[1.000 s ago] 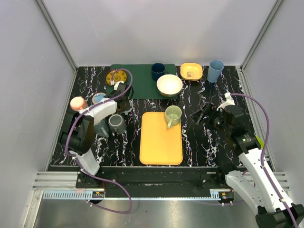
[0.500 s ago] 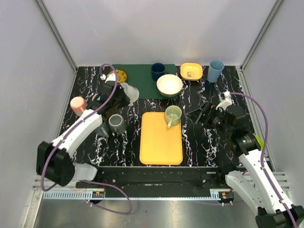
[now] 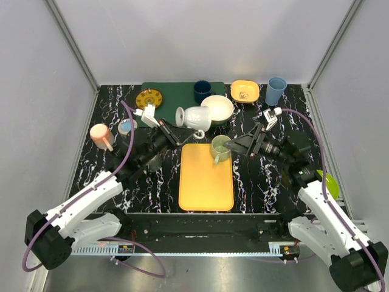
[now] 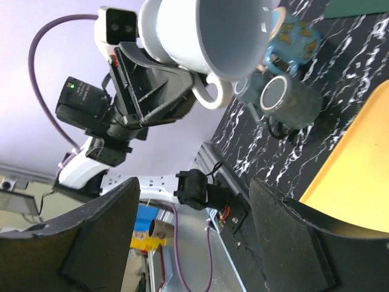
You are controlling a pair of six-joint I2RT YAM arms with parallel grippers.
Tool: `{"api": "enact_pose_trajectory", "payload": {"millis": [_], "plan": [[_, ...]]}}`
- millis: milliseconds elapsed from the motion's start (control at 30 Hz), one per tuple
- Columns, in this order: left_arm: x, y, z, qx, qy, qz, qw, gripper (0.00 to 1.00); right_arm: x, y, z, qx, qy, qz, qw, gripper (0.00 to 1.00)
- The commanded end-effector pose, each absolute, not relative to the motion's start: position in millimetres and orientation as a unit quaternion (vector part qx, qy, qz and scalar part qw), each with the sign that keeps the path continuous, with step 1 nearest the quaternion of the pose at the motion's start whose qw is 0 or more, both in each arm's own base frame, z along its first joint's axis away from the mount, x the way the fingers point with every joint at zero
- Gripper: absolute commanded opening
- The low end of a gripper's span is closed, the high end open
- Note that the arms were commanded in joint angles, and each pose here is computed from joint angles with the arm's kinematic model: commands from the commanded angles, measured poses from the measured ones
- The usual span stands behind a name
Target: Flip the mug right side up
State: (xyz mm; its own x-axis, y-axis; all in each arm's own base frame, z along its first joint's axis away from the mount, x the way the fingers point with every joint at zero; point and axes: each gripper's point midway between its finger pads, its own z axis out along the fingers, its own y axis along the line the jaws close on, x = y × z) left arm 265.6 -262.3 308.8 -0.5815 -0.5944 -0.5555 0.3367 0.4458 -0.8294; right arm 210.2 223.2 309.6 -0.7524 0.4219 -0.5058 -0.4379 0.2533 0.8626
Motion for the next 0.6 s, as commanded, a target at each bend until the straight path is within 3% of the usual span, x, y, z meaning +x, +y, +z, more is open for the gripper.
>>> {"api": "enact_pose_trajectory", "payload": {"millis": [0, 300, 567], "plan": [[238, -281, 394, -0.085, 0.591, -0.654, 0.465, 0.0, 200, 245, 343, -0.066, 0.675, 0.648, 0.347, 0.76], [212, -302, 413, -0.08, 0.537, -0.709, 0.449, 0.0, 221, 262, 346, -0.067, 0.666, 0.648, 0.363, 0.73], [208, -300, 410, -0.096, 0.529, -0.715, 0.446, 0.0, 229, 264, 369, -0.067, 0.623, 0.675, 0.389, 0.61]]}}
